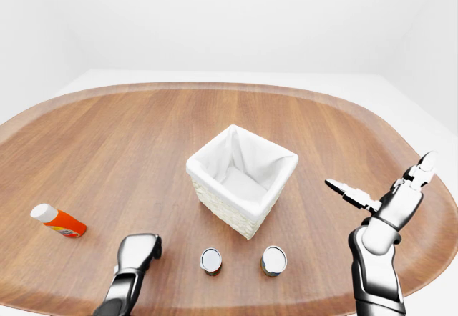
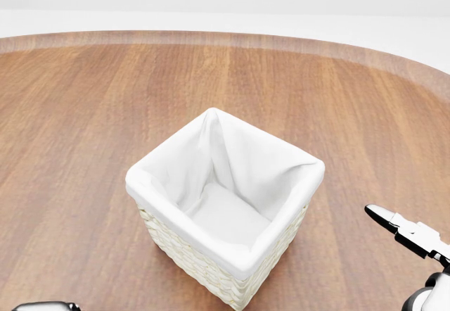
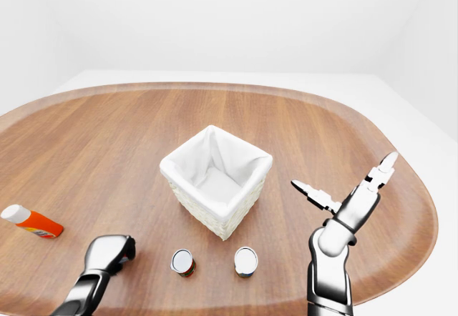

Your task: Pick up the alphabet soup and the cream cheese box, and put them in the basket.

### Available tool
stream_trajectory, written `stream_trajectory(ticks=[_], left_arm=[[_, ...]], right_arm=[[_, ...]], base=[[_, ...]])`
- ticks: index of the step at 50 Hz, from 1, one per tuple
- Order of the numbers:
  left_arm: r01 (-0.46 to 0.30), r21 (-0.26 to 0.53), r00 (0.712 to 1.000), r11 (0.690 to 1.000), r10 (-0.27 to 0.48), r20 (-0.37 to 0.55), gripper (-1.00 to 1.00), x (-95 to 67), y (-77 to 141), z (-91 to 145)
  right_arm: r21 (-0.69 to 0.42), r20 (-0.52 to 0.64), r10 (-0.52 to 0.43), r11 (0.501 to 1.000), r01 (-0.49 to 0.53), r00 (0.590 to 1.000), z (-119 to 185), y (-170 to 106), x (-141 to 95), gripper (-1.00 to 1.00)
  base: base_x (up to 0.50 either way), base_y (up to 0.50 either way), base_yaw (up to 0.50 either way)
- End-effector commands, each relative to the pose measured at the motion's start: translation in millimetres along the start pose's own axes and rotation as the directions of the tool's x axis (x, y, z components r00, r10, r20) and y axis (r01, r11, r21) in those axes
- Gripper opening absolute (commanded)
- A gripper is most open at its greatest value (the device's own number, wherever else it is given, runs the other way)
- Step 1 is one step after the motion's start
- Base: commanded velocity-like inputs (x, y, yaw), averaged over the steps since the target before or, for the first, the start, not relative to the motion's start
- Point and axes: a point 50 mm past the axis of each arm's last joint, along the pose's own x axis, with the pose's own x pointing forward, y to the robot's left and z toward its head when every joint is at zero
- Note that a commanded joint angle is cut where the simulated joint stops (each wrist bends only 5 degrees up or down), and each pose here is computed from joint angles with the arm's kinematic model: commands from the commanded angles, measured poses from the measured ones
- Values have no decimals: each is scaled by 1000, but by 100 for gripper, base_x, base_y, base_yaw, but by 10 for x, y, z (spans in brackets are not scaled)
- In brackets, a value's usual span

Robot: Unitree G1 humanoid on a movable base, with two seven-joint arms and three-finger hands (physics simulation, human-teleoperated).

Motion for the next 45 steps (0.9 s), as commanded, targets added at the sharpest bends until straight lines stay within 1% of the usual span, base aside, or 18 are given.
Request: stream_trajectory(ticks=[1, 2, 6, 10, 12, 22, 25, 30, 31, 34, 35, 37, 38, 40, 41, 42, 43, 45], left_arm=[[20, 17, 996, 1000, -19, -88, -100, -498, 81, -217], [19, 14, 995, 1000, -17, -95, -100, -518, 108, -215], [17, 13, 993, 1000, -15, -115, -100, -492, 145, -238], [9, -2, 991, 1000, -9, -136, -100, -520, 221, -250], [-8, -25, 988, 1000, 4, -152, -100, -529, 320, -253], [-45, -81, 982, 996, 29, -188, -100, -546, 506, -229], [-95, -133, 973, 986, 64, -220, -100, -556, 643, -263], [-157, -146, 963, 977, 119, -243, -100, -553, 766, -274], [-185, -142, 957, 972, 146, -249, -100, -554, 813, -265], [-224, -127, 948, 966, 186, -258, -100, -532, 863, -253], [-265, -110, 939, 958, 230, -257, -100, -518, 904, -241], [-296, -95, 931, 951, 264, -253, -100, -528, 962, -209], [-304, -92, 929, 948, 274, -248, -100, -524, 983, -198], [-319, -139, 928, 938, 279, -246, -100, -549, 1057, -195], [-347, -111, 916, 931, 310, -255, -100, -553, 1133, -182], [-334, -135, 924, 933, 296, -241, -100, -558, 1151, -182], [-343, -146, 923, 928, 305, -233, -100, -579, 1247, -159], [-350, -163, 923, 922, 310, -227, -100, -582, 1336, -146]], right_arm=[[-1, -1, 0, 1000, 0, 1000, -6, 0, -1, 100], [-1, -1, 1, 1000, -1, 1000, -9, 2, -1, 100], [-2, -1, 1, 1000, -1, 1000, -7, 1, -3, 100], [-2, -1, 1, 1000, -1, 1000, -5, 0, -5, 100], [-2, -2, 1, 1000, -1, 1000, -7, 2, -2, 100], [1, 0, 0, 1000, 0, 1000, -2, -1, -3, 100], [1, 1, 0, 1000, 0, 1000, 0, -2, -5, 100], [1, 0, 0, 1000, 0, 1000, 6, -1, -6, 100], [1, 1, 1, 1000, -1, 1000, 2, 3, -6, 100], [2, 0, 0, 1000, 0, 1000, 4, 0, -5, 100], [2, 0, 1, 1000, -1, 1000, -1, 2, -5, 100], [1, 1, 2, 1000, -2, 1000, -6, 4, -4, 100], [1, 1, 2, 1000, -2, 1000, -6, 3, -4, 100], [2, -1, 0, 1000, 0, 1000, 0, 0, -2, 100], [2, 0, 0, 1000, 0, 1000, 3, 0, -2, 100], [2, 0, 0, 1000, 0, 1000, 6, 0, -3, 100], [1, 0, 1, 1000, -1, 1000, 0, 4, -2, 100], [1, -2, 1, 1000, -1, 1000, -2, 6, 2, 100]], base=[[0, 0, 0], [0, 0, 0], [0, 0, 0], [0, 0, 0], [0, 0, 0], [0, 0, 0], [0, 0, 0], [0, 0, 0], [0, 0, 0], [0, 0, 0], [0, 0, 0], [0, 0, 0], [0, 0, 0], [0, 0, 0], [0, 0, 0], [0, 0, 0], [0, 0, 0], [0, 0, 0]])
